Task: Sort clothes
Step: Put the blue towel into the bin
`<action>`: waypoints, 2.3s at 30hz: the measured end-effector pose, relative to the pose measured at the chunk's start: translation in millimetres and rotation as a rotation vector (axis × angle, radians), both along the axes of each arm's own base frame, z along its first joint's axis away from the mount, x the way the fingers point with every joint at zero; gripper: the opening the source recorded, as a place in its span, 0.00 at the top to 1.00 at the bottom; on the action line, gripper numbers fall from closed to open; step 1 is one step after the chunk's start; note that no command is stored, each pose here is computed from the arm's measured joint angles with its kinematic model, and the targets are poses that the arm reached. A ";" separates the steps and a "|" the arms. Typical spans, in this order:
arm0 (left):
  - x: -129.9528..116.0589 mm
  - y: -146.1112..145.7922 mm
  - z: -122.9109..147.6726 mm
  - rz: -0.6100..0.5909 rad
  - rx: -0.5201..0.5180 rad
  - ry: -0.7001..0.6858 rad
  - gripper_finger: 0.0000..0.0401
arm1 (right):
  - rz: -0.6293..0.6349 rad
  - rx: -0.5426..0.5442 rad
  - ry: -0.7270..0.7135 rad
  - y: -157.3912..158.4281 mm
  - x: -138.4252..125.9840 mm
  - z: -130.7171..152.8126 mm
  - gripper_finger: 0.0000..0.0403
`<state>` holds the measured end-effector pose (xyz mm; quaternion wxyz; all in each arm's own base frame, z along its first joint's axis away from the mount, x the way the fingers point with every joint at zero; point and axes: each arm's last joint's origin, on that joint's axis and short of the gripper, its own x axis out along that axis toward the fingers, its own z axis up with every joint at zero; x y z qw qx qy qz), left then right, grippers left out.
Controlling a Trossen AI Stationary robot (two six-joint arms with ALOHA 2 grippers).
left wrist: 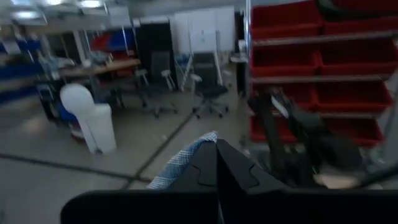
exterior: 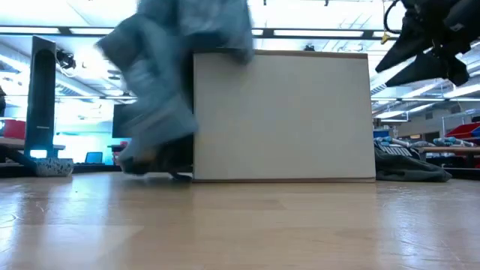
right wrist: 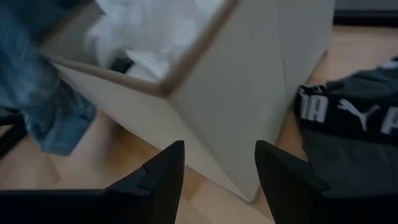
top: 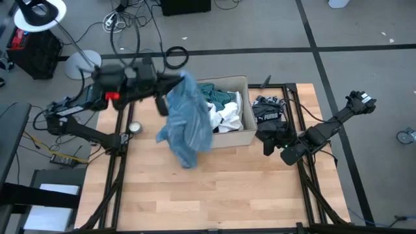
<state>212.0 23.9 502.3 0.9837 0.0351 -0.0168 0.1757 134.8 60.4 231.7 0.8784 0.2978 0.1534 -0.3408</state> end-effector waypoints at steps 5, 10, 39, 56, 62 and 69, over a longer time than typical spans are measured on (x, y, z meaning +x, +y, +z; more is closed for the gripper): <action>35.2 17.3 40.0 0.045 0.085 -0.060 1.00 | 0.027 -0.034 -0.017 3.8 0.1 2.1 0.51; 68.8 37.1 69.7 0.106 0.163 -0.128 1.00 | 0.028 -0.052 -0.014 3.6 0.0 2.3 0.51; 122.9 74.6 -65.2 0.090 -0.108 0.717 1.00 | 0.047 -0.109 0.017 2.7 -0.7 2.4 0.52; 142.9 96.8 -254.0 0.060 -0.437 0.686 0.83 | 0.038 -0.112 0.004 2.8 -0.2 3.1 0.52; 134.8 96.2 -272.2 0.055 -0.473 0.742 0.71 | 0.038 -0.111 0.001 2.9 0.0 3.3 0.52; 142.3 95.3 -246.4 0.013 -0.464 0.725 0.69 | 0.038 -0.109 -0.002 3.0 0.2 3.4 0.52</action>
